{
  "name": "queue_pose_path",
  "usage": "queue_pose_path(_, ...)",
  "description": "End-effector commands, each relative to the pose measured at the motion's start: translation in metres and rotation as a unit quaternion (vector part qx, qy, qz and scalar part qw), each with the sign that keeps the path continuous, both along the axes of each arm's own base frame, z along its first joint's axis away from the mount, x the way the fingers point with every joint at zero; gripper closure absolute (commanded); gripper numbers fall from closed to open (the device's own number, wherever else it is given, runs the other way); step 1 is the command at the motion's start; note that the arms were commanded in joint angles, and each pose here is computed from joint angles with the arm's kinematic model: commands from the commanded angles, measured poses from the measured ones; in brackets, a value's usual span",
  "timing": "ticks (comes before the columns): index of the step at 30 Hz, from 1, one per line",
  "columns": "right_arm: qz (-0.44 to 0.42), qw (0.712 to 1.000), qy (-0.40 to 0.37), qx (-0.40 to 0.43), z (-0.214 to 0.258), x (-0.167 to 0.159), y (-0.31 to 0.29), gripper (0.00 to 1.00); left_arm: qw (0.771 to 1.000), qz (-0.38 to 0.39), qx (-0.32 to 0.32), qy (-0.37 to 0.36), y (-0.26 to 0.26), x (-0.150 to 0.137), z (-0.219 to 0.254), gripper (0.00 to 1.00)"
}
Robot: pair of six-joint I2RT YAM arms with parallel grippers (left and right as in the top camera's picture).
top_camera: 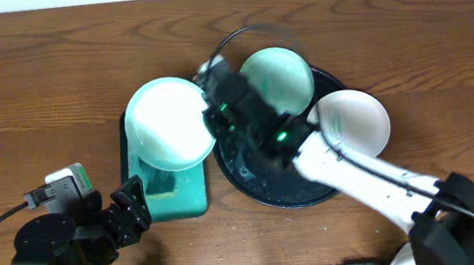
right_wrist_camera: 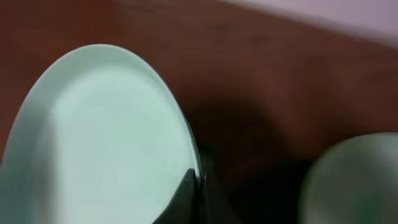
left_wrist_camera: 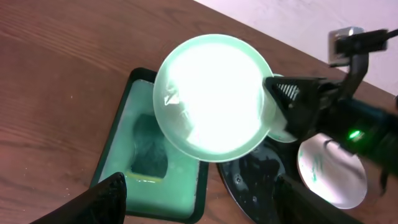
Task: Clean dirty plates on tray and stack at the side
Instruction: 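Place the pale green plate on the table right of the tray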
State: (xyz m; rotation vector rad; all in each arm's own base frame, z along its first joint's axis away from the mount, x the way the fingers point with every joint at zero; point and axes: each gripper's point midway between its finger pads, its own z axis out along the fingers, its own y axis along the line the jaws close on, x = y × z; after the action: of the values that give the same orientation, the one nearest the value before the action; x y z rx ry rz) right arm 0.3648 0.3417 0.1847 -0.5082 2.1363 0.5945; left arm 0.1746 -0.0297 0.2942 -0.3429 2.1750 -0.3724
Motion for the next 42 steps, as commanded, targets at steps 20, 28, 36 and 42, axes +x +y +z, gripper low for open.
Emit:
queue_pose_path(20, -0.668, 0.677, 0.307, 0.034, -0.082, -0.05, -0.527, 0.99, 1.0, 0.005, 0.006, -0.01, 0.003, 0.0, 0.006, 0.24)
queue_pose_path(28, -0.66, 0.634, 0.403, 0.011, -0.149, -0.082, -0.522, 0.82, 1.0, 0.005, 0.006, -0.01, 0.003, 0.0, 0.006, 0.24)
queue_pose_path(36, -0.49, 0.787, 0.368, 0.067, -0.106, -0.038, -0.453, 0.66, 1.0, 0.005, 0.006, -0.01, 0.003, 0.0, 0.006, 0.24)
queue_pose_path(42, -0.366, 0.856, 0.364, 0.016, -0.089, -0.036, -0.381, 0.62, 1.0, 0.005, 0.007, -0.008, 0.003, 0.001, 0.006, 0.24)
